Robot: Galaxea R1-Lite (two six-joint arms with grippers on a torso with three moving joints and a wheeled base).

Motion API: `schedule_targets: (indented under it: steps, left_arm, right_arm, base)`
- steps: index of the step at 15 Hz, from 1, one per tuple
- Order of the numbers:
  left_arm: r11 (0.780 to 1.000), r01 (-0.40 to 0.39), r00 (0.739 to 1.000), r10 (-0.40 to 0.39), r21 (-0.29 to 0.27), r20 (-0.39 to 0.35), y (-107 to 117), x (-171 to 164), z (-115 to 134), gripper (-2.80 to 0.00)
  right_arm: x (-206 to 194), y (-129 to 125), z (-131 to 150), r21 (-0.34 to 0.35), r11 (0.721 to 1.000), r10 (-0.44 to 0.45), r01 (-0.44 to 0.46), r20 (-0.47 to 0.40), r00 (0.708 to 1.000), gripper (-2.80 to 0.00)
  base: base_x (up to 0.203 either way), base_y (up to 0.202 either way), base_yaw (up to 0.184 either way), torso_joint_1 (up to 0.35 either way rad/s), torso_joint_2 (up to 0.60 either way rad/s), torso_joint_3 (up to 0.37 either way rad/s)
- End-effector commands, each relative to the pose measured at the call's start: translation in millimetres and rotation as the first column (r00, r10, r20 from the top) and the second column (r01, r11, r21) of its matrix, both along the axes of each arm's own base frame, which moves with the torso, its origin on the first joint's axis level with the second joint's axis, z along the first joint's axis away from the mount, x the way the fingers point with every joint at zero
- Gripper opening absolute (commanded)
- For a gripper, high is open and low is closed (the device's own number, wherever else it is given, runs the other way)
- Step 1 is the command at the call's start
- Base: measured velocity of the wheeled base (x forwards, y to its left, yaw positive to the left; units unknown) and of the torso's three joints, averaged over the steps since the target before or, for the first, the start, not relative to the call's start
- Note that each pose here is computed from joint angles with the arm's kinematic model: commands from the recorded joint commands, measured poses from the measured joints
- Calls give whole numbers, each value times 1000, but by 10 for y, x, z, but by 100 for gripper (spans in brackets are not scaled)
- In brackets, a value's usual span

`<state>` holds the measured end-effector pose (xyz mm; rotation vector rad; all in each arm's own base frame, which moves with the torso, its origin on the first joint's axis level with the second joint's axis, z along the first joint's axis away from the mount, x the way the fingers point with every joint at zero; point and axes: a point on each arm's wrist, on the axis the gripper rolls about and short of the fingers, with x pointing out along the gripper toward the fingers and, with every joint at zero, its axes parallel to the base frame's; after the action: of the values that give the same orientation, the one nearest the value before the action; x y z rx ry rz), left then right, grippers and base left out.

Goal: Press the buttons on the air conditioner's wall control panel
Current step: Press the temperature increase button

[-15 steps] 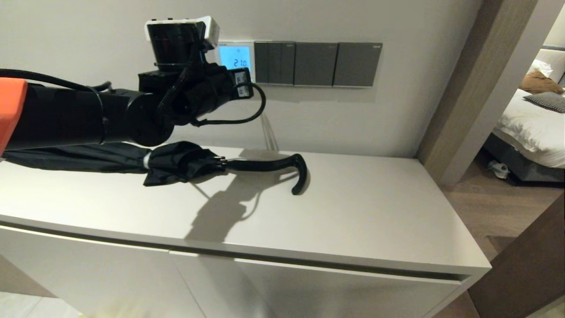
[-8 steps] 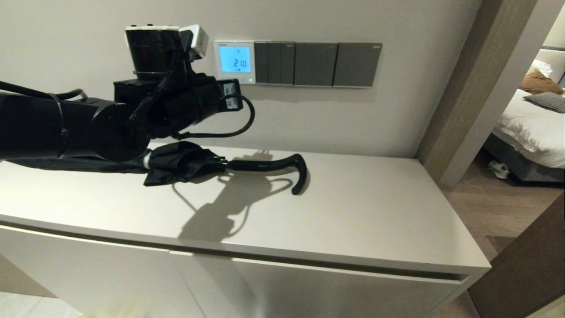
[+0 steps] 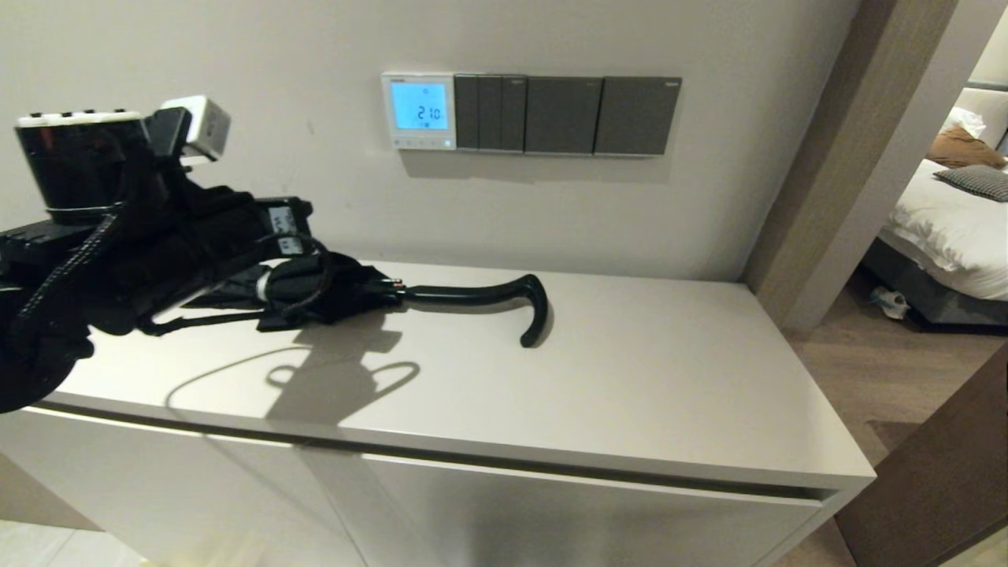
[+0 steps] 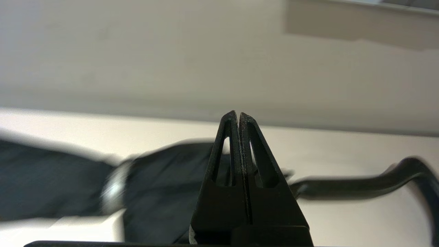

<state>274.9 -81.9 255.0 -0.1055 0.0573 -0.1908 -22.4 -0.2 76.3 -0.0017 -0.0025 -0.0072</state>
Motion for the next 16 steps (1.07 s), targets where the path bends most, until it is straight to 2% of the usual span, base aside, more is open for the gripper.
schedule_targets:
  steps: [1, 4, 6, 10, 12, 14, 16]
  left_arm:
    - [999, -47, 998, 47, -12, 34, 208, -257, 76, -280]
    - [993, -112, 990, 114, -24, 80, 456, -615, 140, -280]
    - [991, -133, 986, 134, -18, 103, 542, -894, 125, -280]
    - [981, -191, 976, 190, 6, 105, 654, -1459, -128, -280]
    - [960, -277, 958, 272, 39, 88, 710, -1697, -314, -280]
    - [927, -358, 933, 350, 113, 87, 758, -1892, -478, -280]
    - [896, -422, 907, 415, 141, 73, 794, -2019, -623, -280]
  right_arm:
    - [2, 0, -8, 0, 1000, 1, -1, -3, 1000, -280]
    - [2, 0, -8, 0, 1000, 1, -1, -3, 1000, -280]
    - [2, 0, -8, 0, 1000, 1, -1, -3, 1000, -280]
    - [2, 0, -8, 0, 1000, 1, -1, -3, 1000, -280]
    - [2, 0, -11, 0, 1000, 1, -1, -5, 1000, -280]
    - [2, 0, -8, 0, 1000, 1, -1, -3, 1000, -280]
    - [2, 0, -8, 0, 1000, 1, -1, -3, 1000, -280]
  base:
    - [0, 0, 0, 0, 0, 0]
    - [0, 0, 0, 0, 0, 0]
    - [0, 0, 0, 0, 0, 0]
    - [0, 0, 0, 0, 0, 0]
    - [0, 0, 0, 0, 0, 0]
    - [0, 0, 0, 0, 0, 0]
    - [0, 0, 0, 0, 0, 0]
